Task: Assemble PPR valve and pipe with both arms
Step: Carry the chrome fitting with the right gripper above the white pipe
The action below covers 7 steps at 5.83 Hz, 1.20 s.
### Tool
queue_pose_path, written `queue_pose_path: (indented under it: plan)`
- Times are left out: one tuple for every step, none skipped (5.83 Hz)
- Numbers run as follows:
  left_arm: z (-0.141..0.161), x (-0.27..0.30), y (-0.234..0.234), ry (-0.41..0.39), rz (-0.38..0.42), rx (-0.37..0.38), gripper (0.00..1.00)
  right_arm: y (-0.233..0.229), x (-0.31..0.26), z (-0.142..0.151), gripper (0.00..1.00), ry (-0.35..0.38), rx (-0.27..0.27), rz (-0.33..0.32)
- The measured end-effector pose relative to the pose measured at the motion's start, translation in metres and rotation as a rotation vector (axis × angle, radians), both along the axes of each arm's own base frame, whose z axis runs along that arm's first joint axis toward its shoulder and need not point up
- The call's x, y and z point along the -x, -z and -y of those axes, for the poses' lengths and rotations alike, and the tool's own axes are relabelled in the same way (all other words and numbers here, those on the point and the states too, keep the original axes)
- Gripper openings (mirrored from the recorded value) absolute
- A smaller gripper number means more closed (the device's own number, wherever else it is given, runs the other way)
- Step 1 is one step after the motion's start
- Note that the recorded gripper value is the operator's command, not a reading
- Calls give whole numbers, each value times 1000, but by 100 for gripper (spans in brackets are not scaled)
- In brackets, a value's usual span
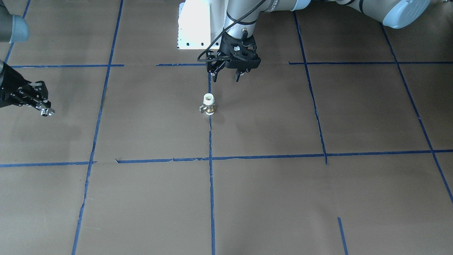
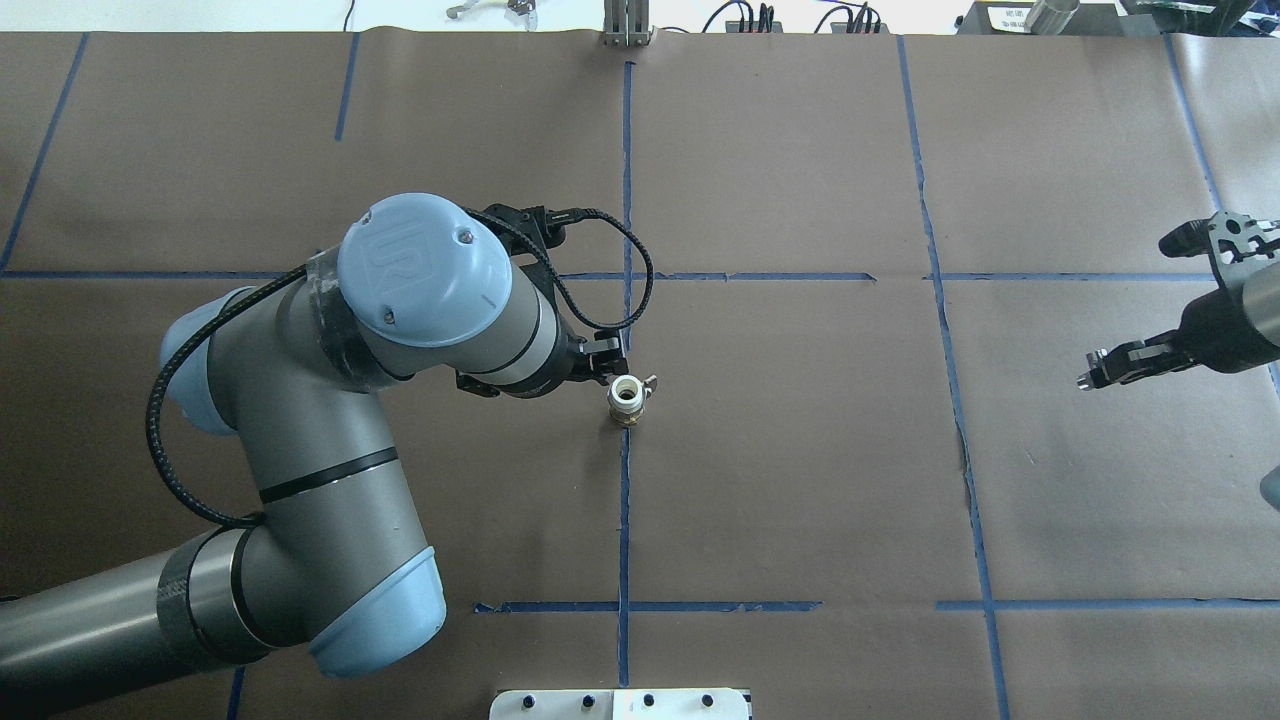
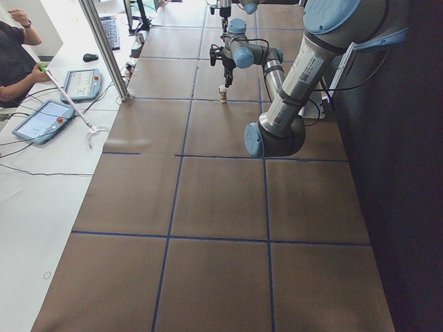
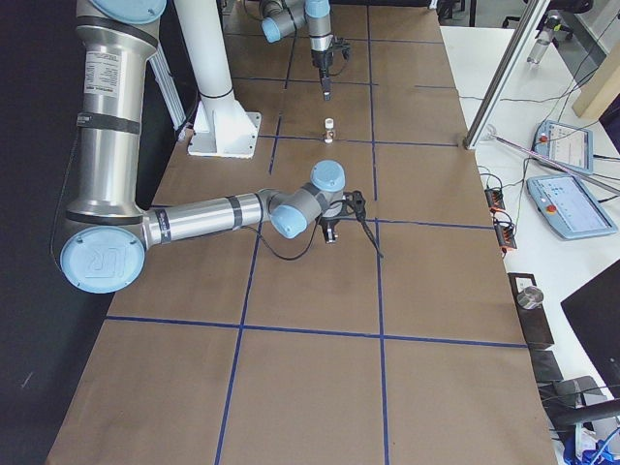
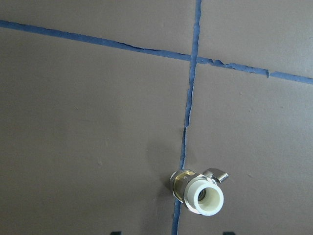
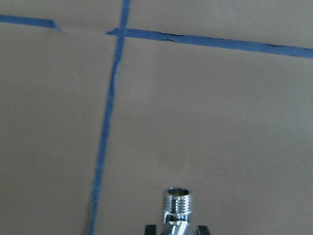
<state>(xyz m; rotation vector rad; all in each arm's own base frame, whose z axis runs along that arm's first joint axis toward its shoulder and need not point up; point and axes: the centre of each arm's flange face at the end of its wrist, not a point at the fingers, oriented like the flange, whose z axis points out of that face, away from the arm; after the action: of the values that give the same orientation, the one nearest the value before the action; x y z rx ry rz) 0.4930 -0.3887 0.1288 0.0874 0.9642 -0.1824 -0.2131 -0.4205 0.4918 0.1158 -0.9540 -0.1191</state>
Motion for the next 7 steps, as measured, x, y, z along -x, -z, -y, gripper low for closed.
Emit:
queue_pose_path:
  plan:
    - [-1,5,-5,0,1,-4,75,70,37,-8,0,-48,75,92]
    - [-3,18,-16,-2,3,-13,75,142,86,-13,0,-98,186,181]
    - [-9,34,-34,-10,16,-27,75,211,136,-16,0,-137,273,211]
    - [-12,46,-48,-15,29,-35,75,280,185,-16,0,-185,311,167]
    - [-13,50,-59,-18,43,-32,75,328,225,-14,0,-234,338,107]
    - [-14,50,-69,-20,58,-24,75,354,261,-5,0,-271,382,71]
    - [-14,49,-74,-22,67,-19,75,368,289,0,0,-290,410,47]
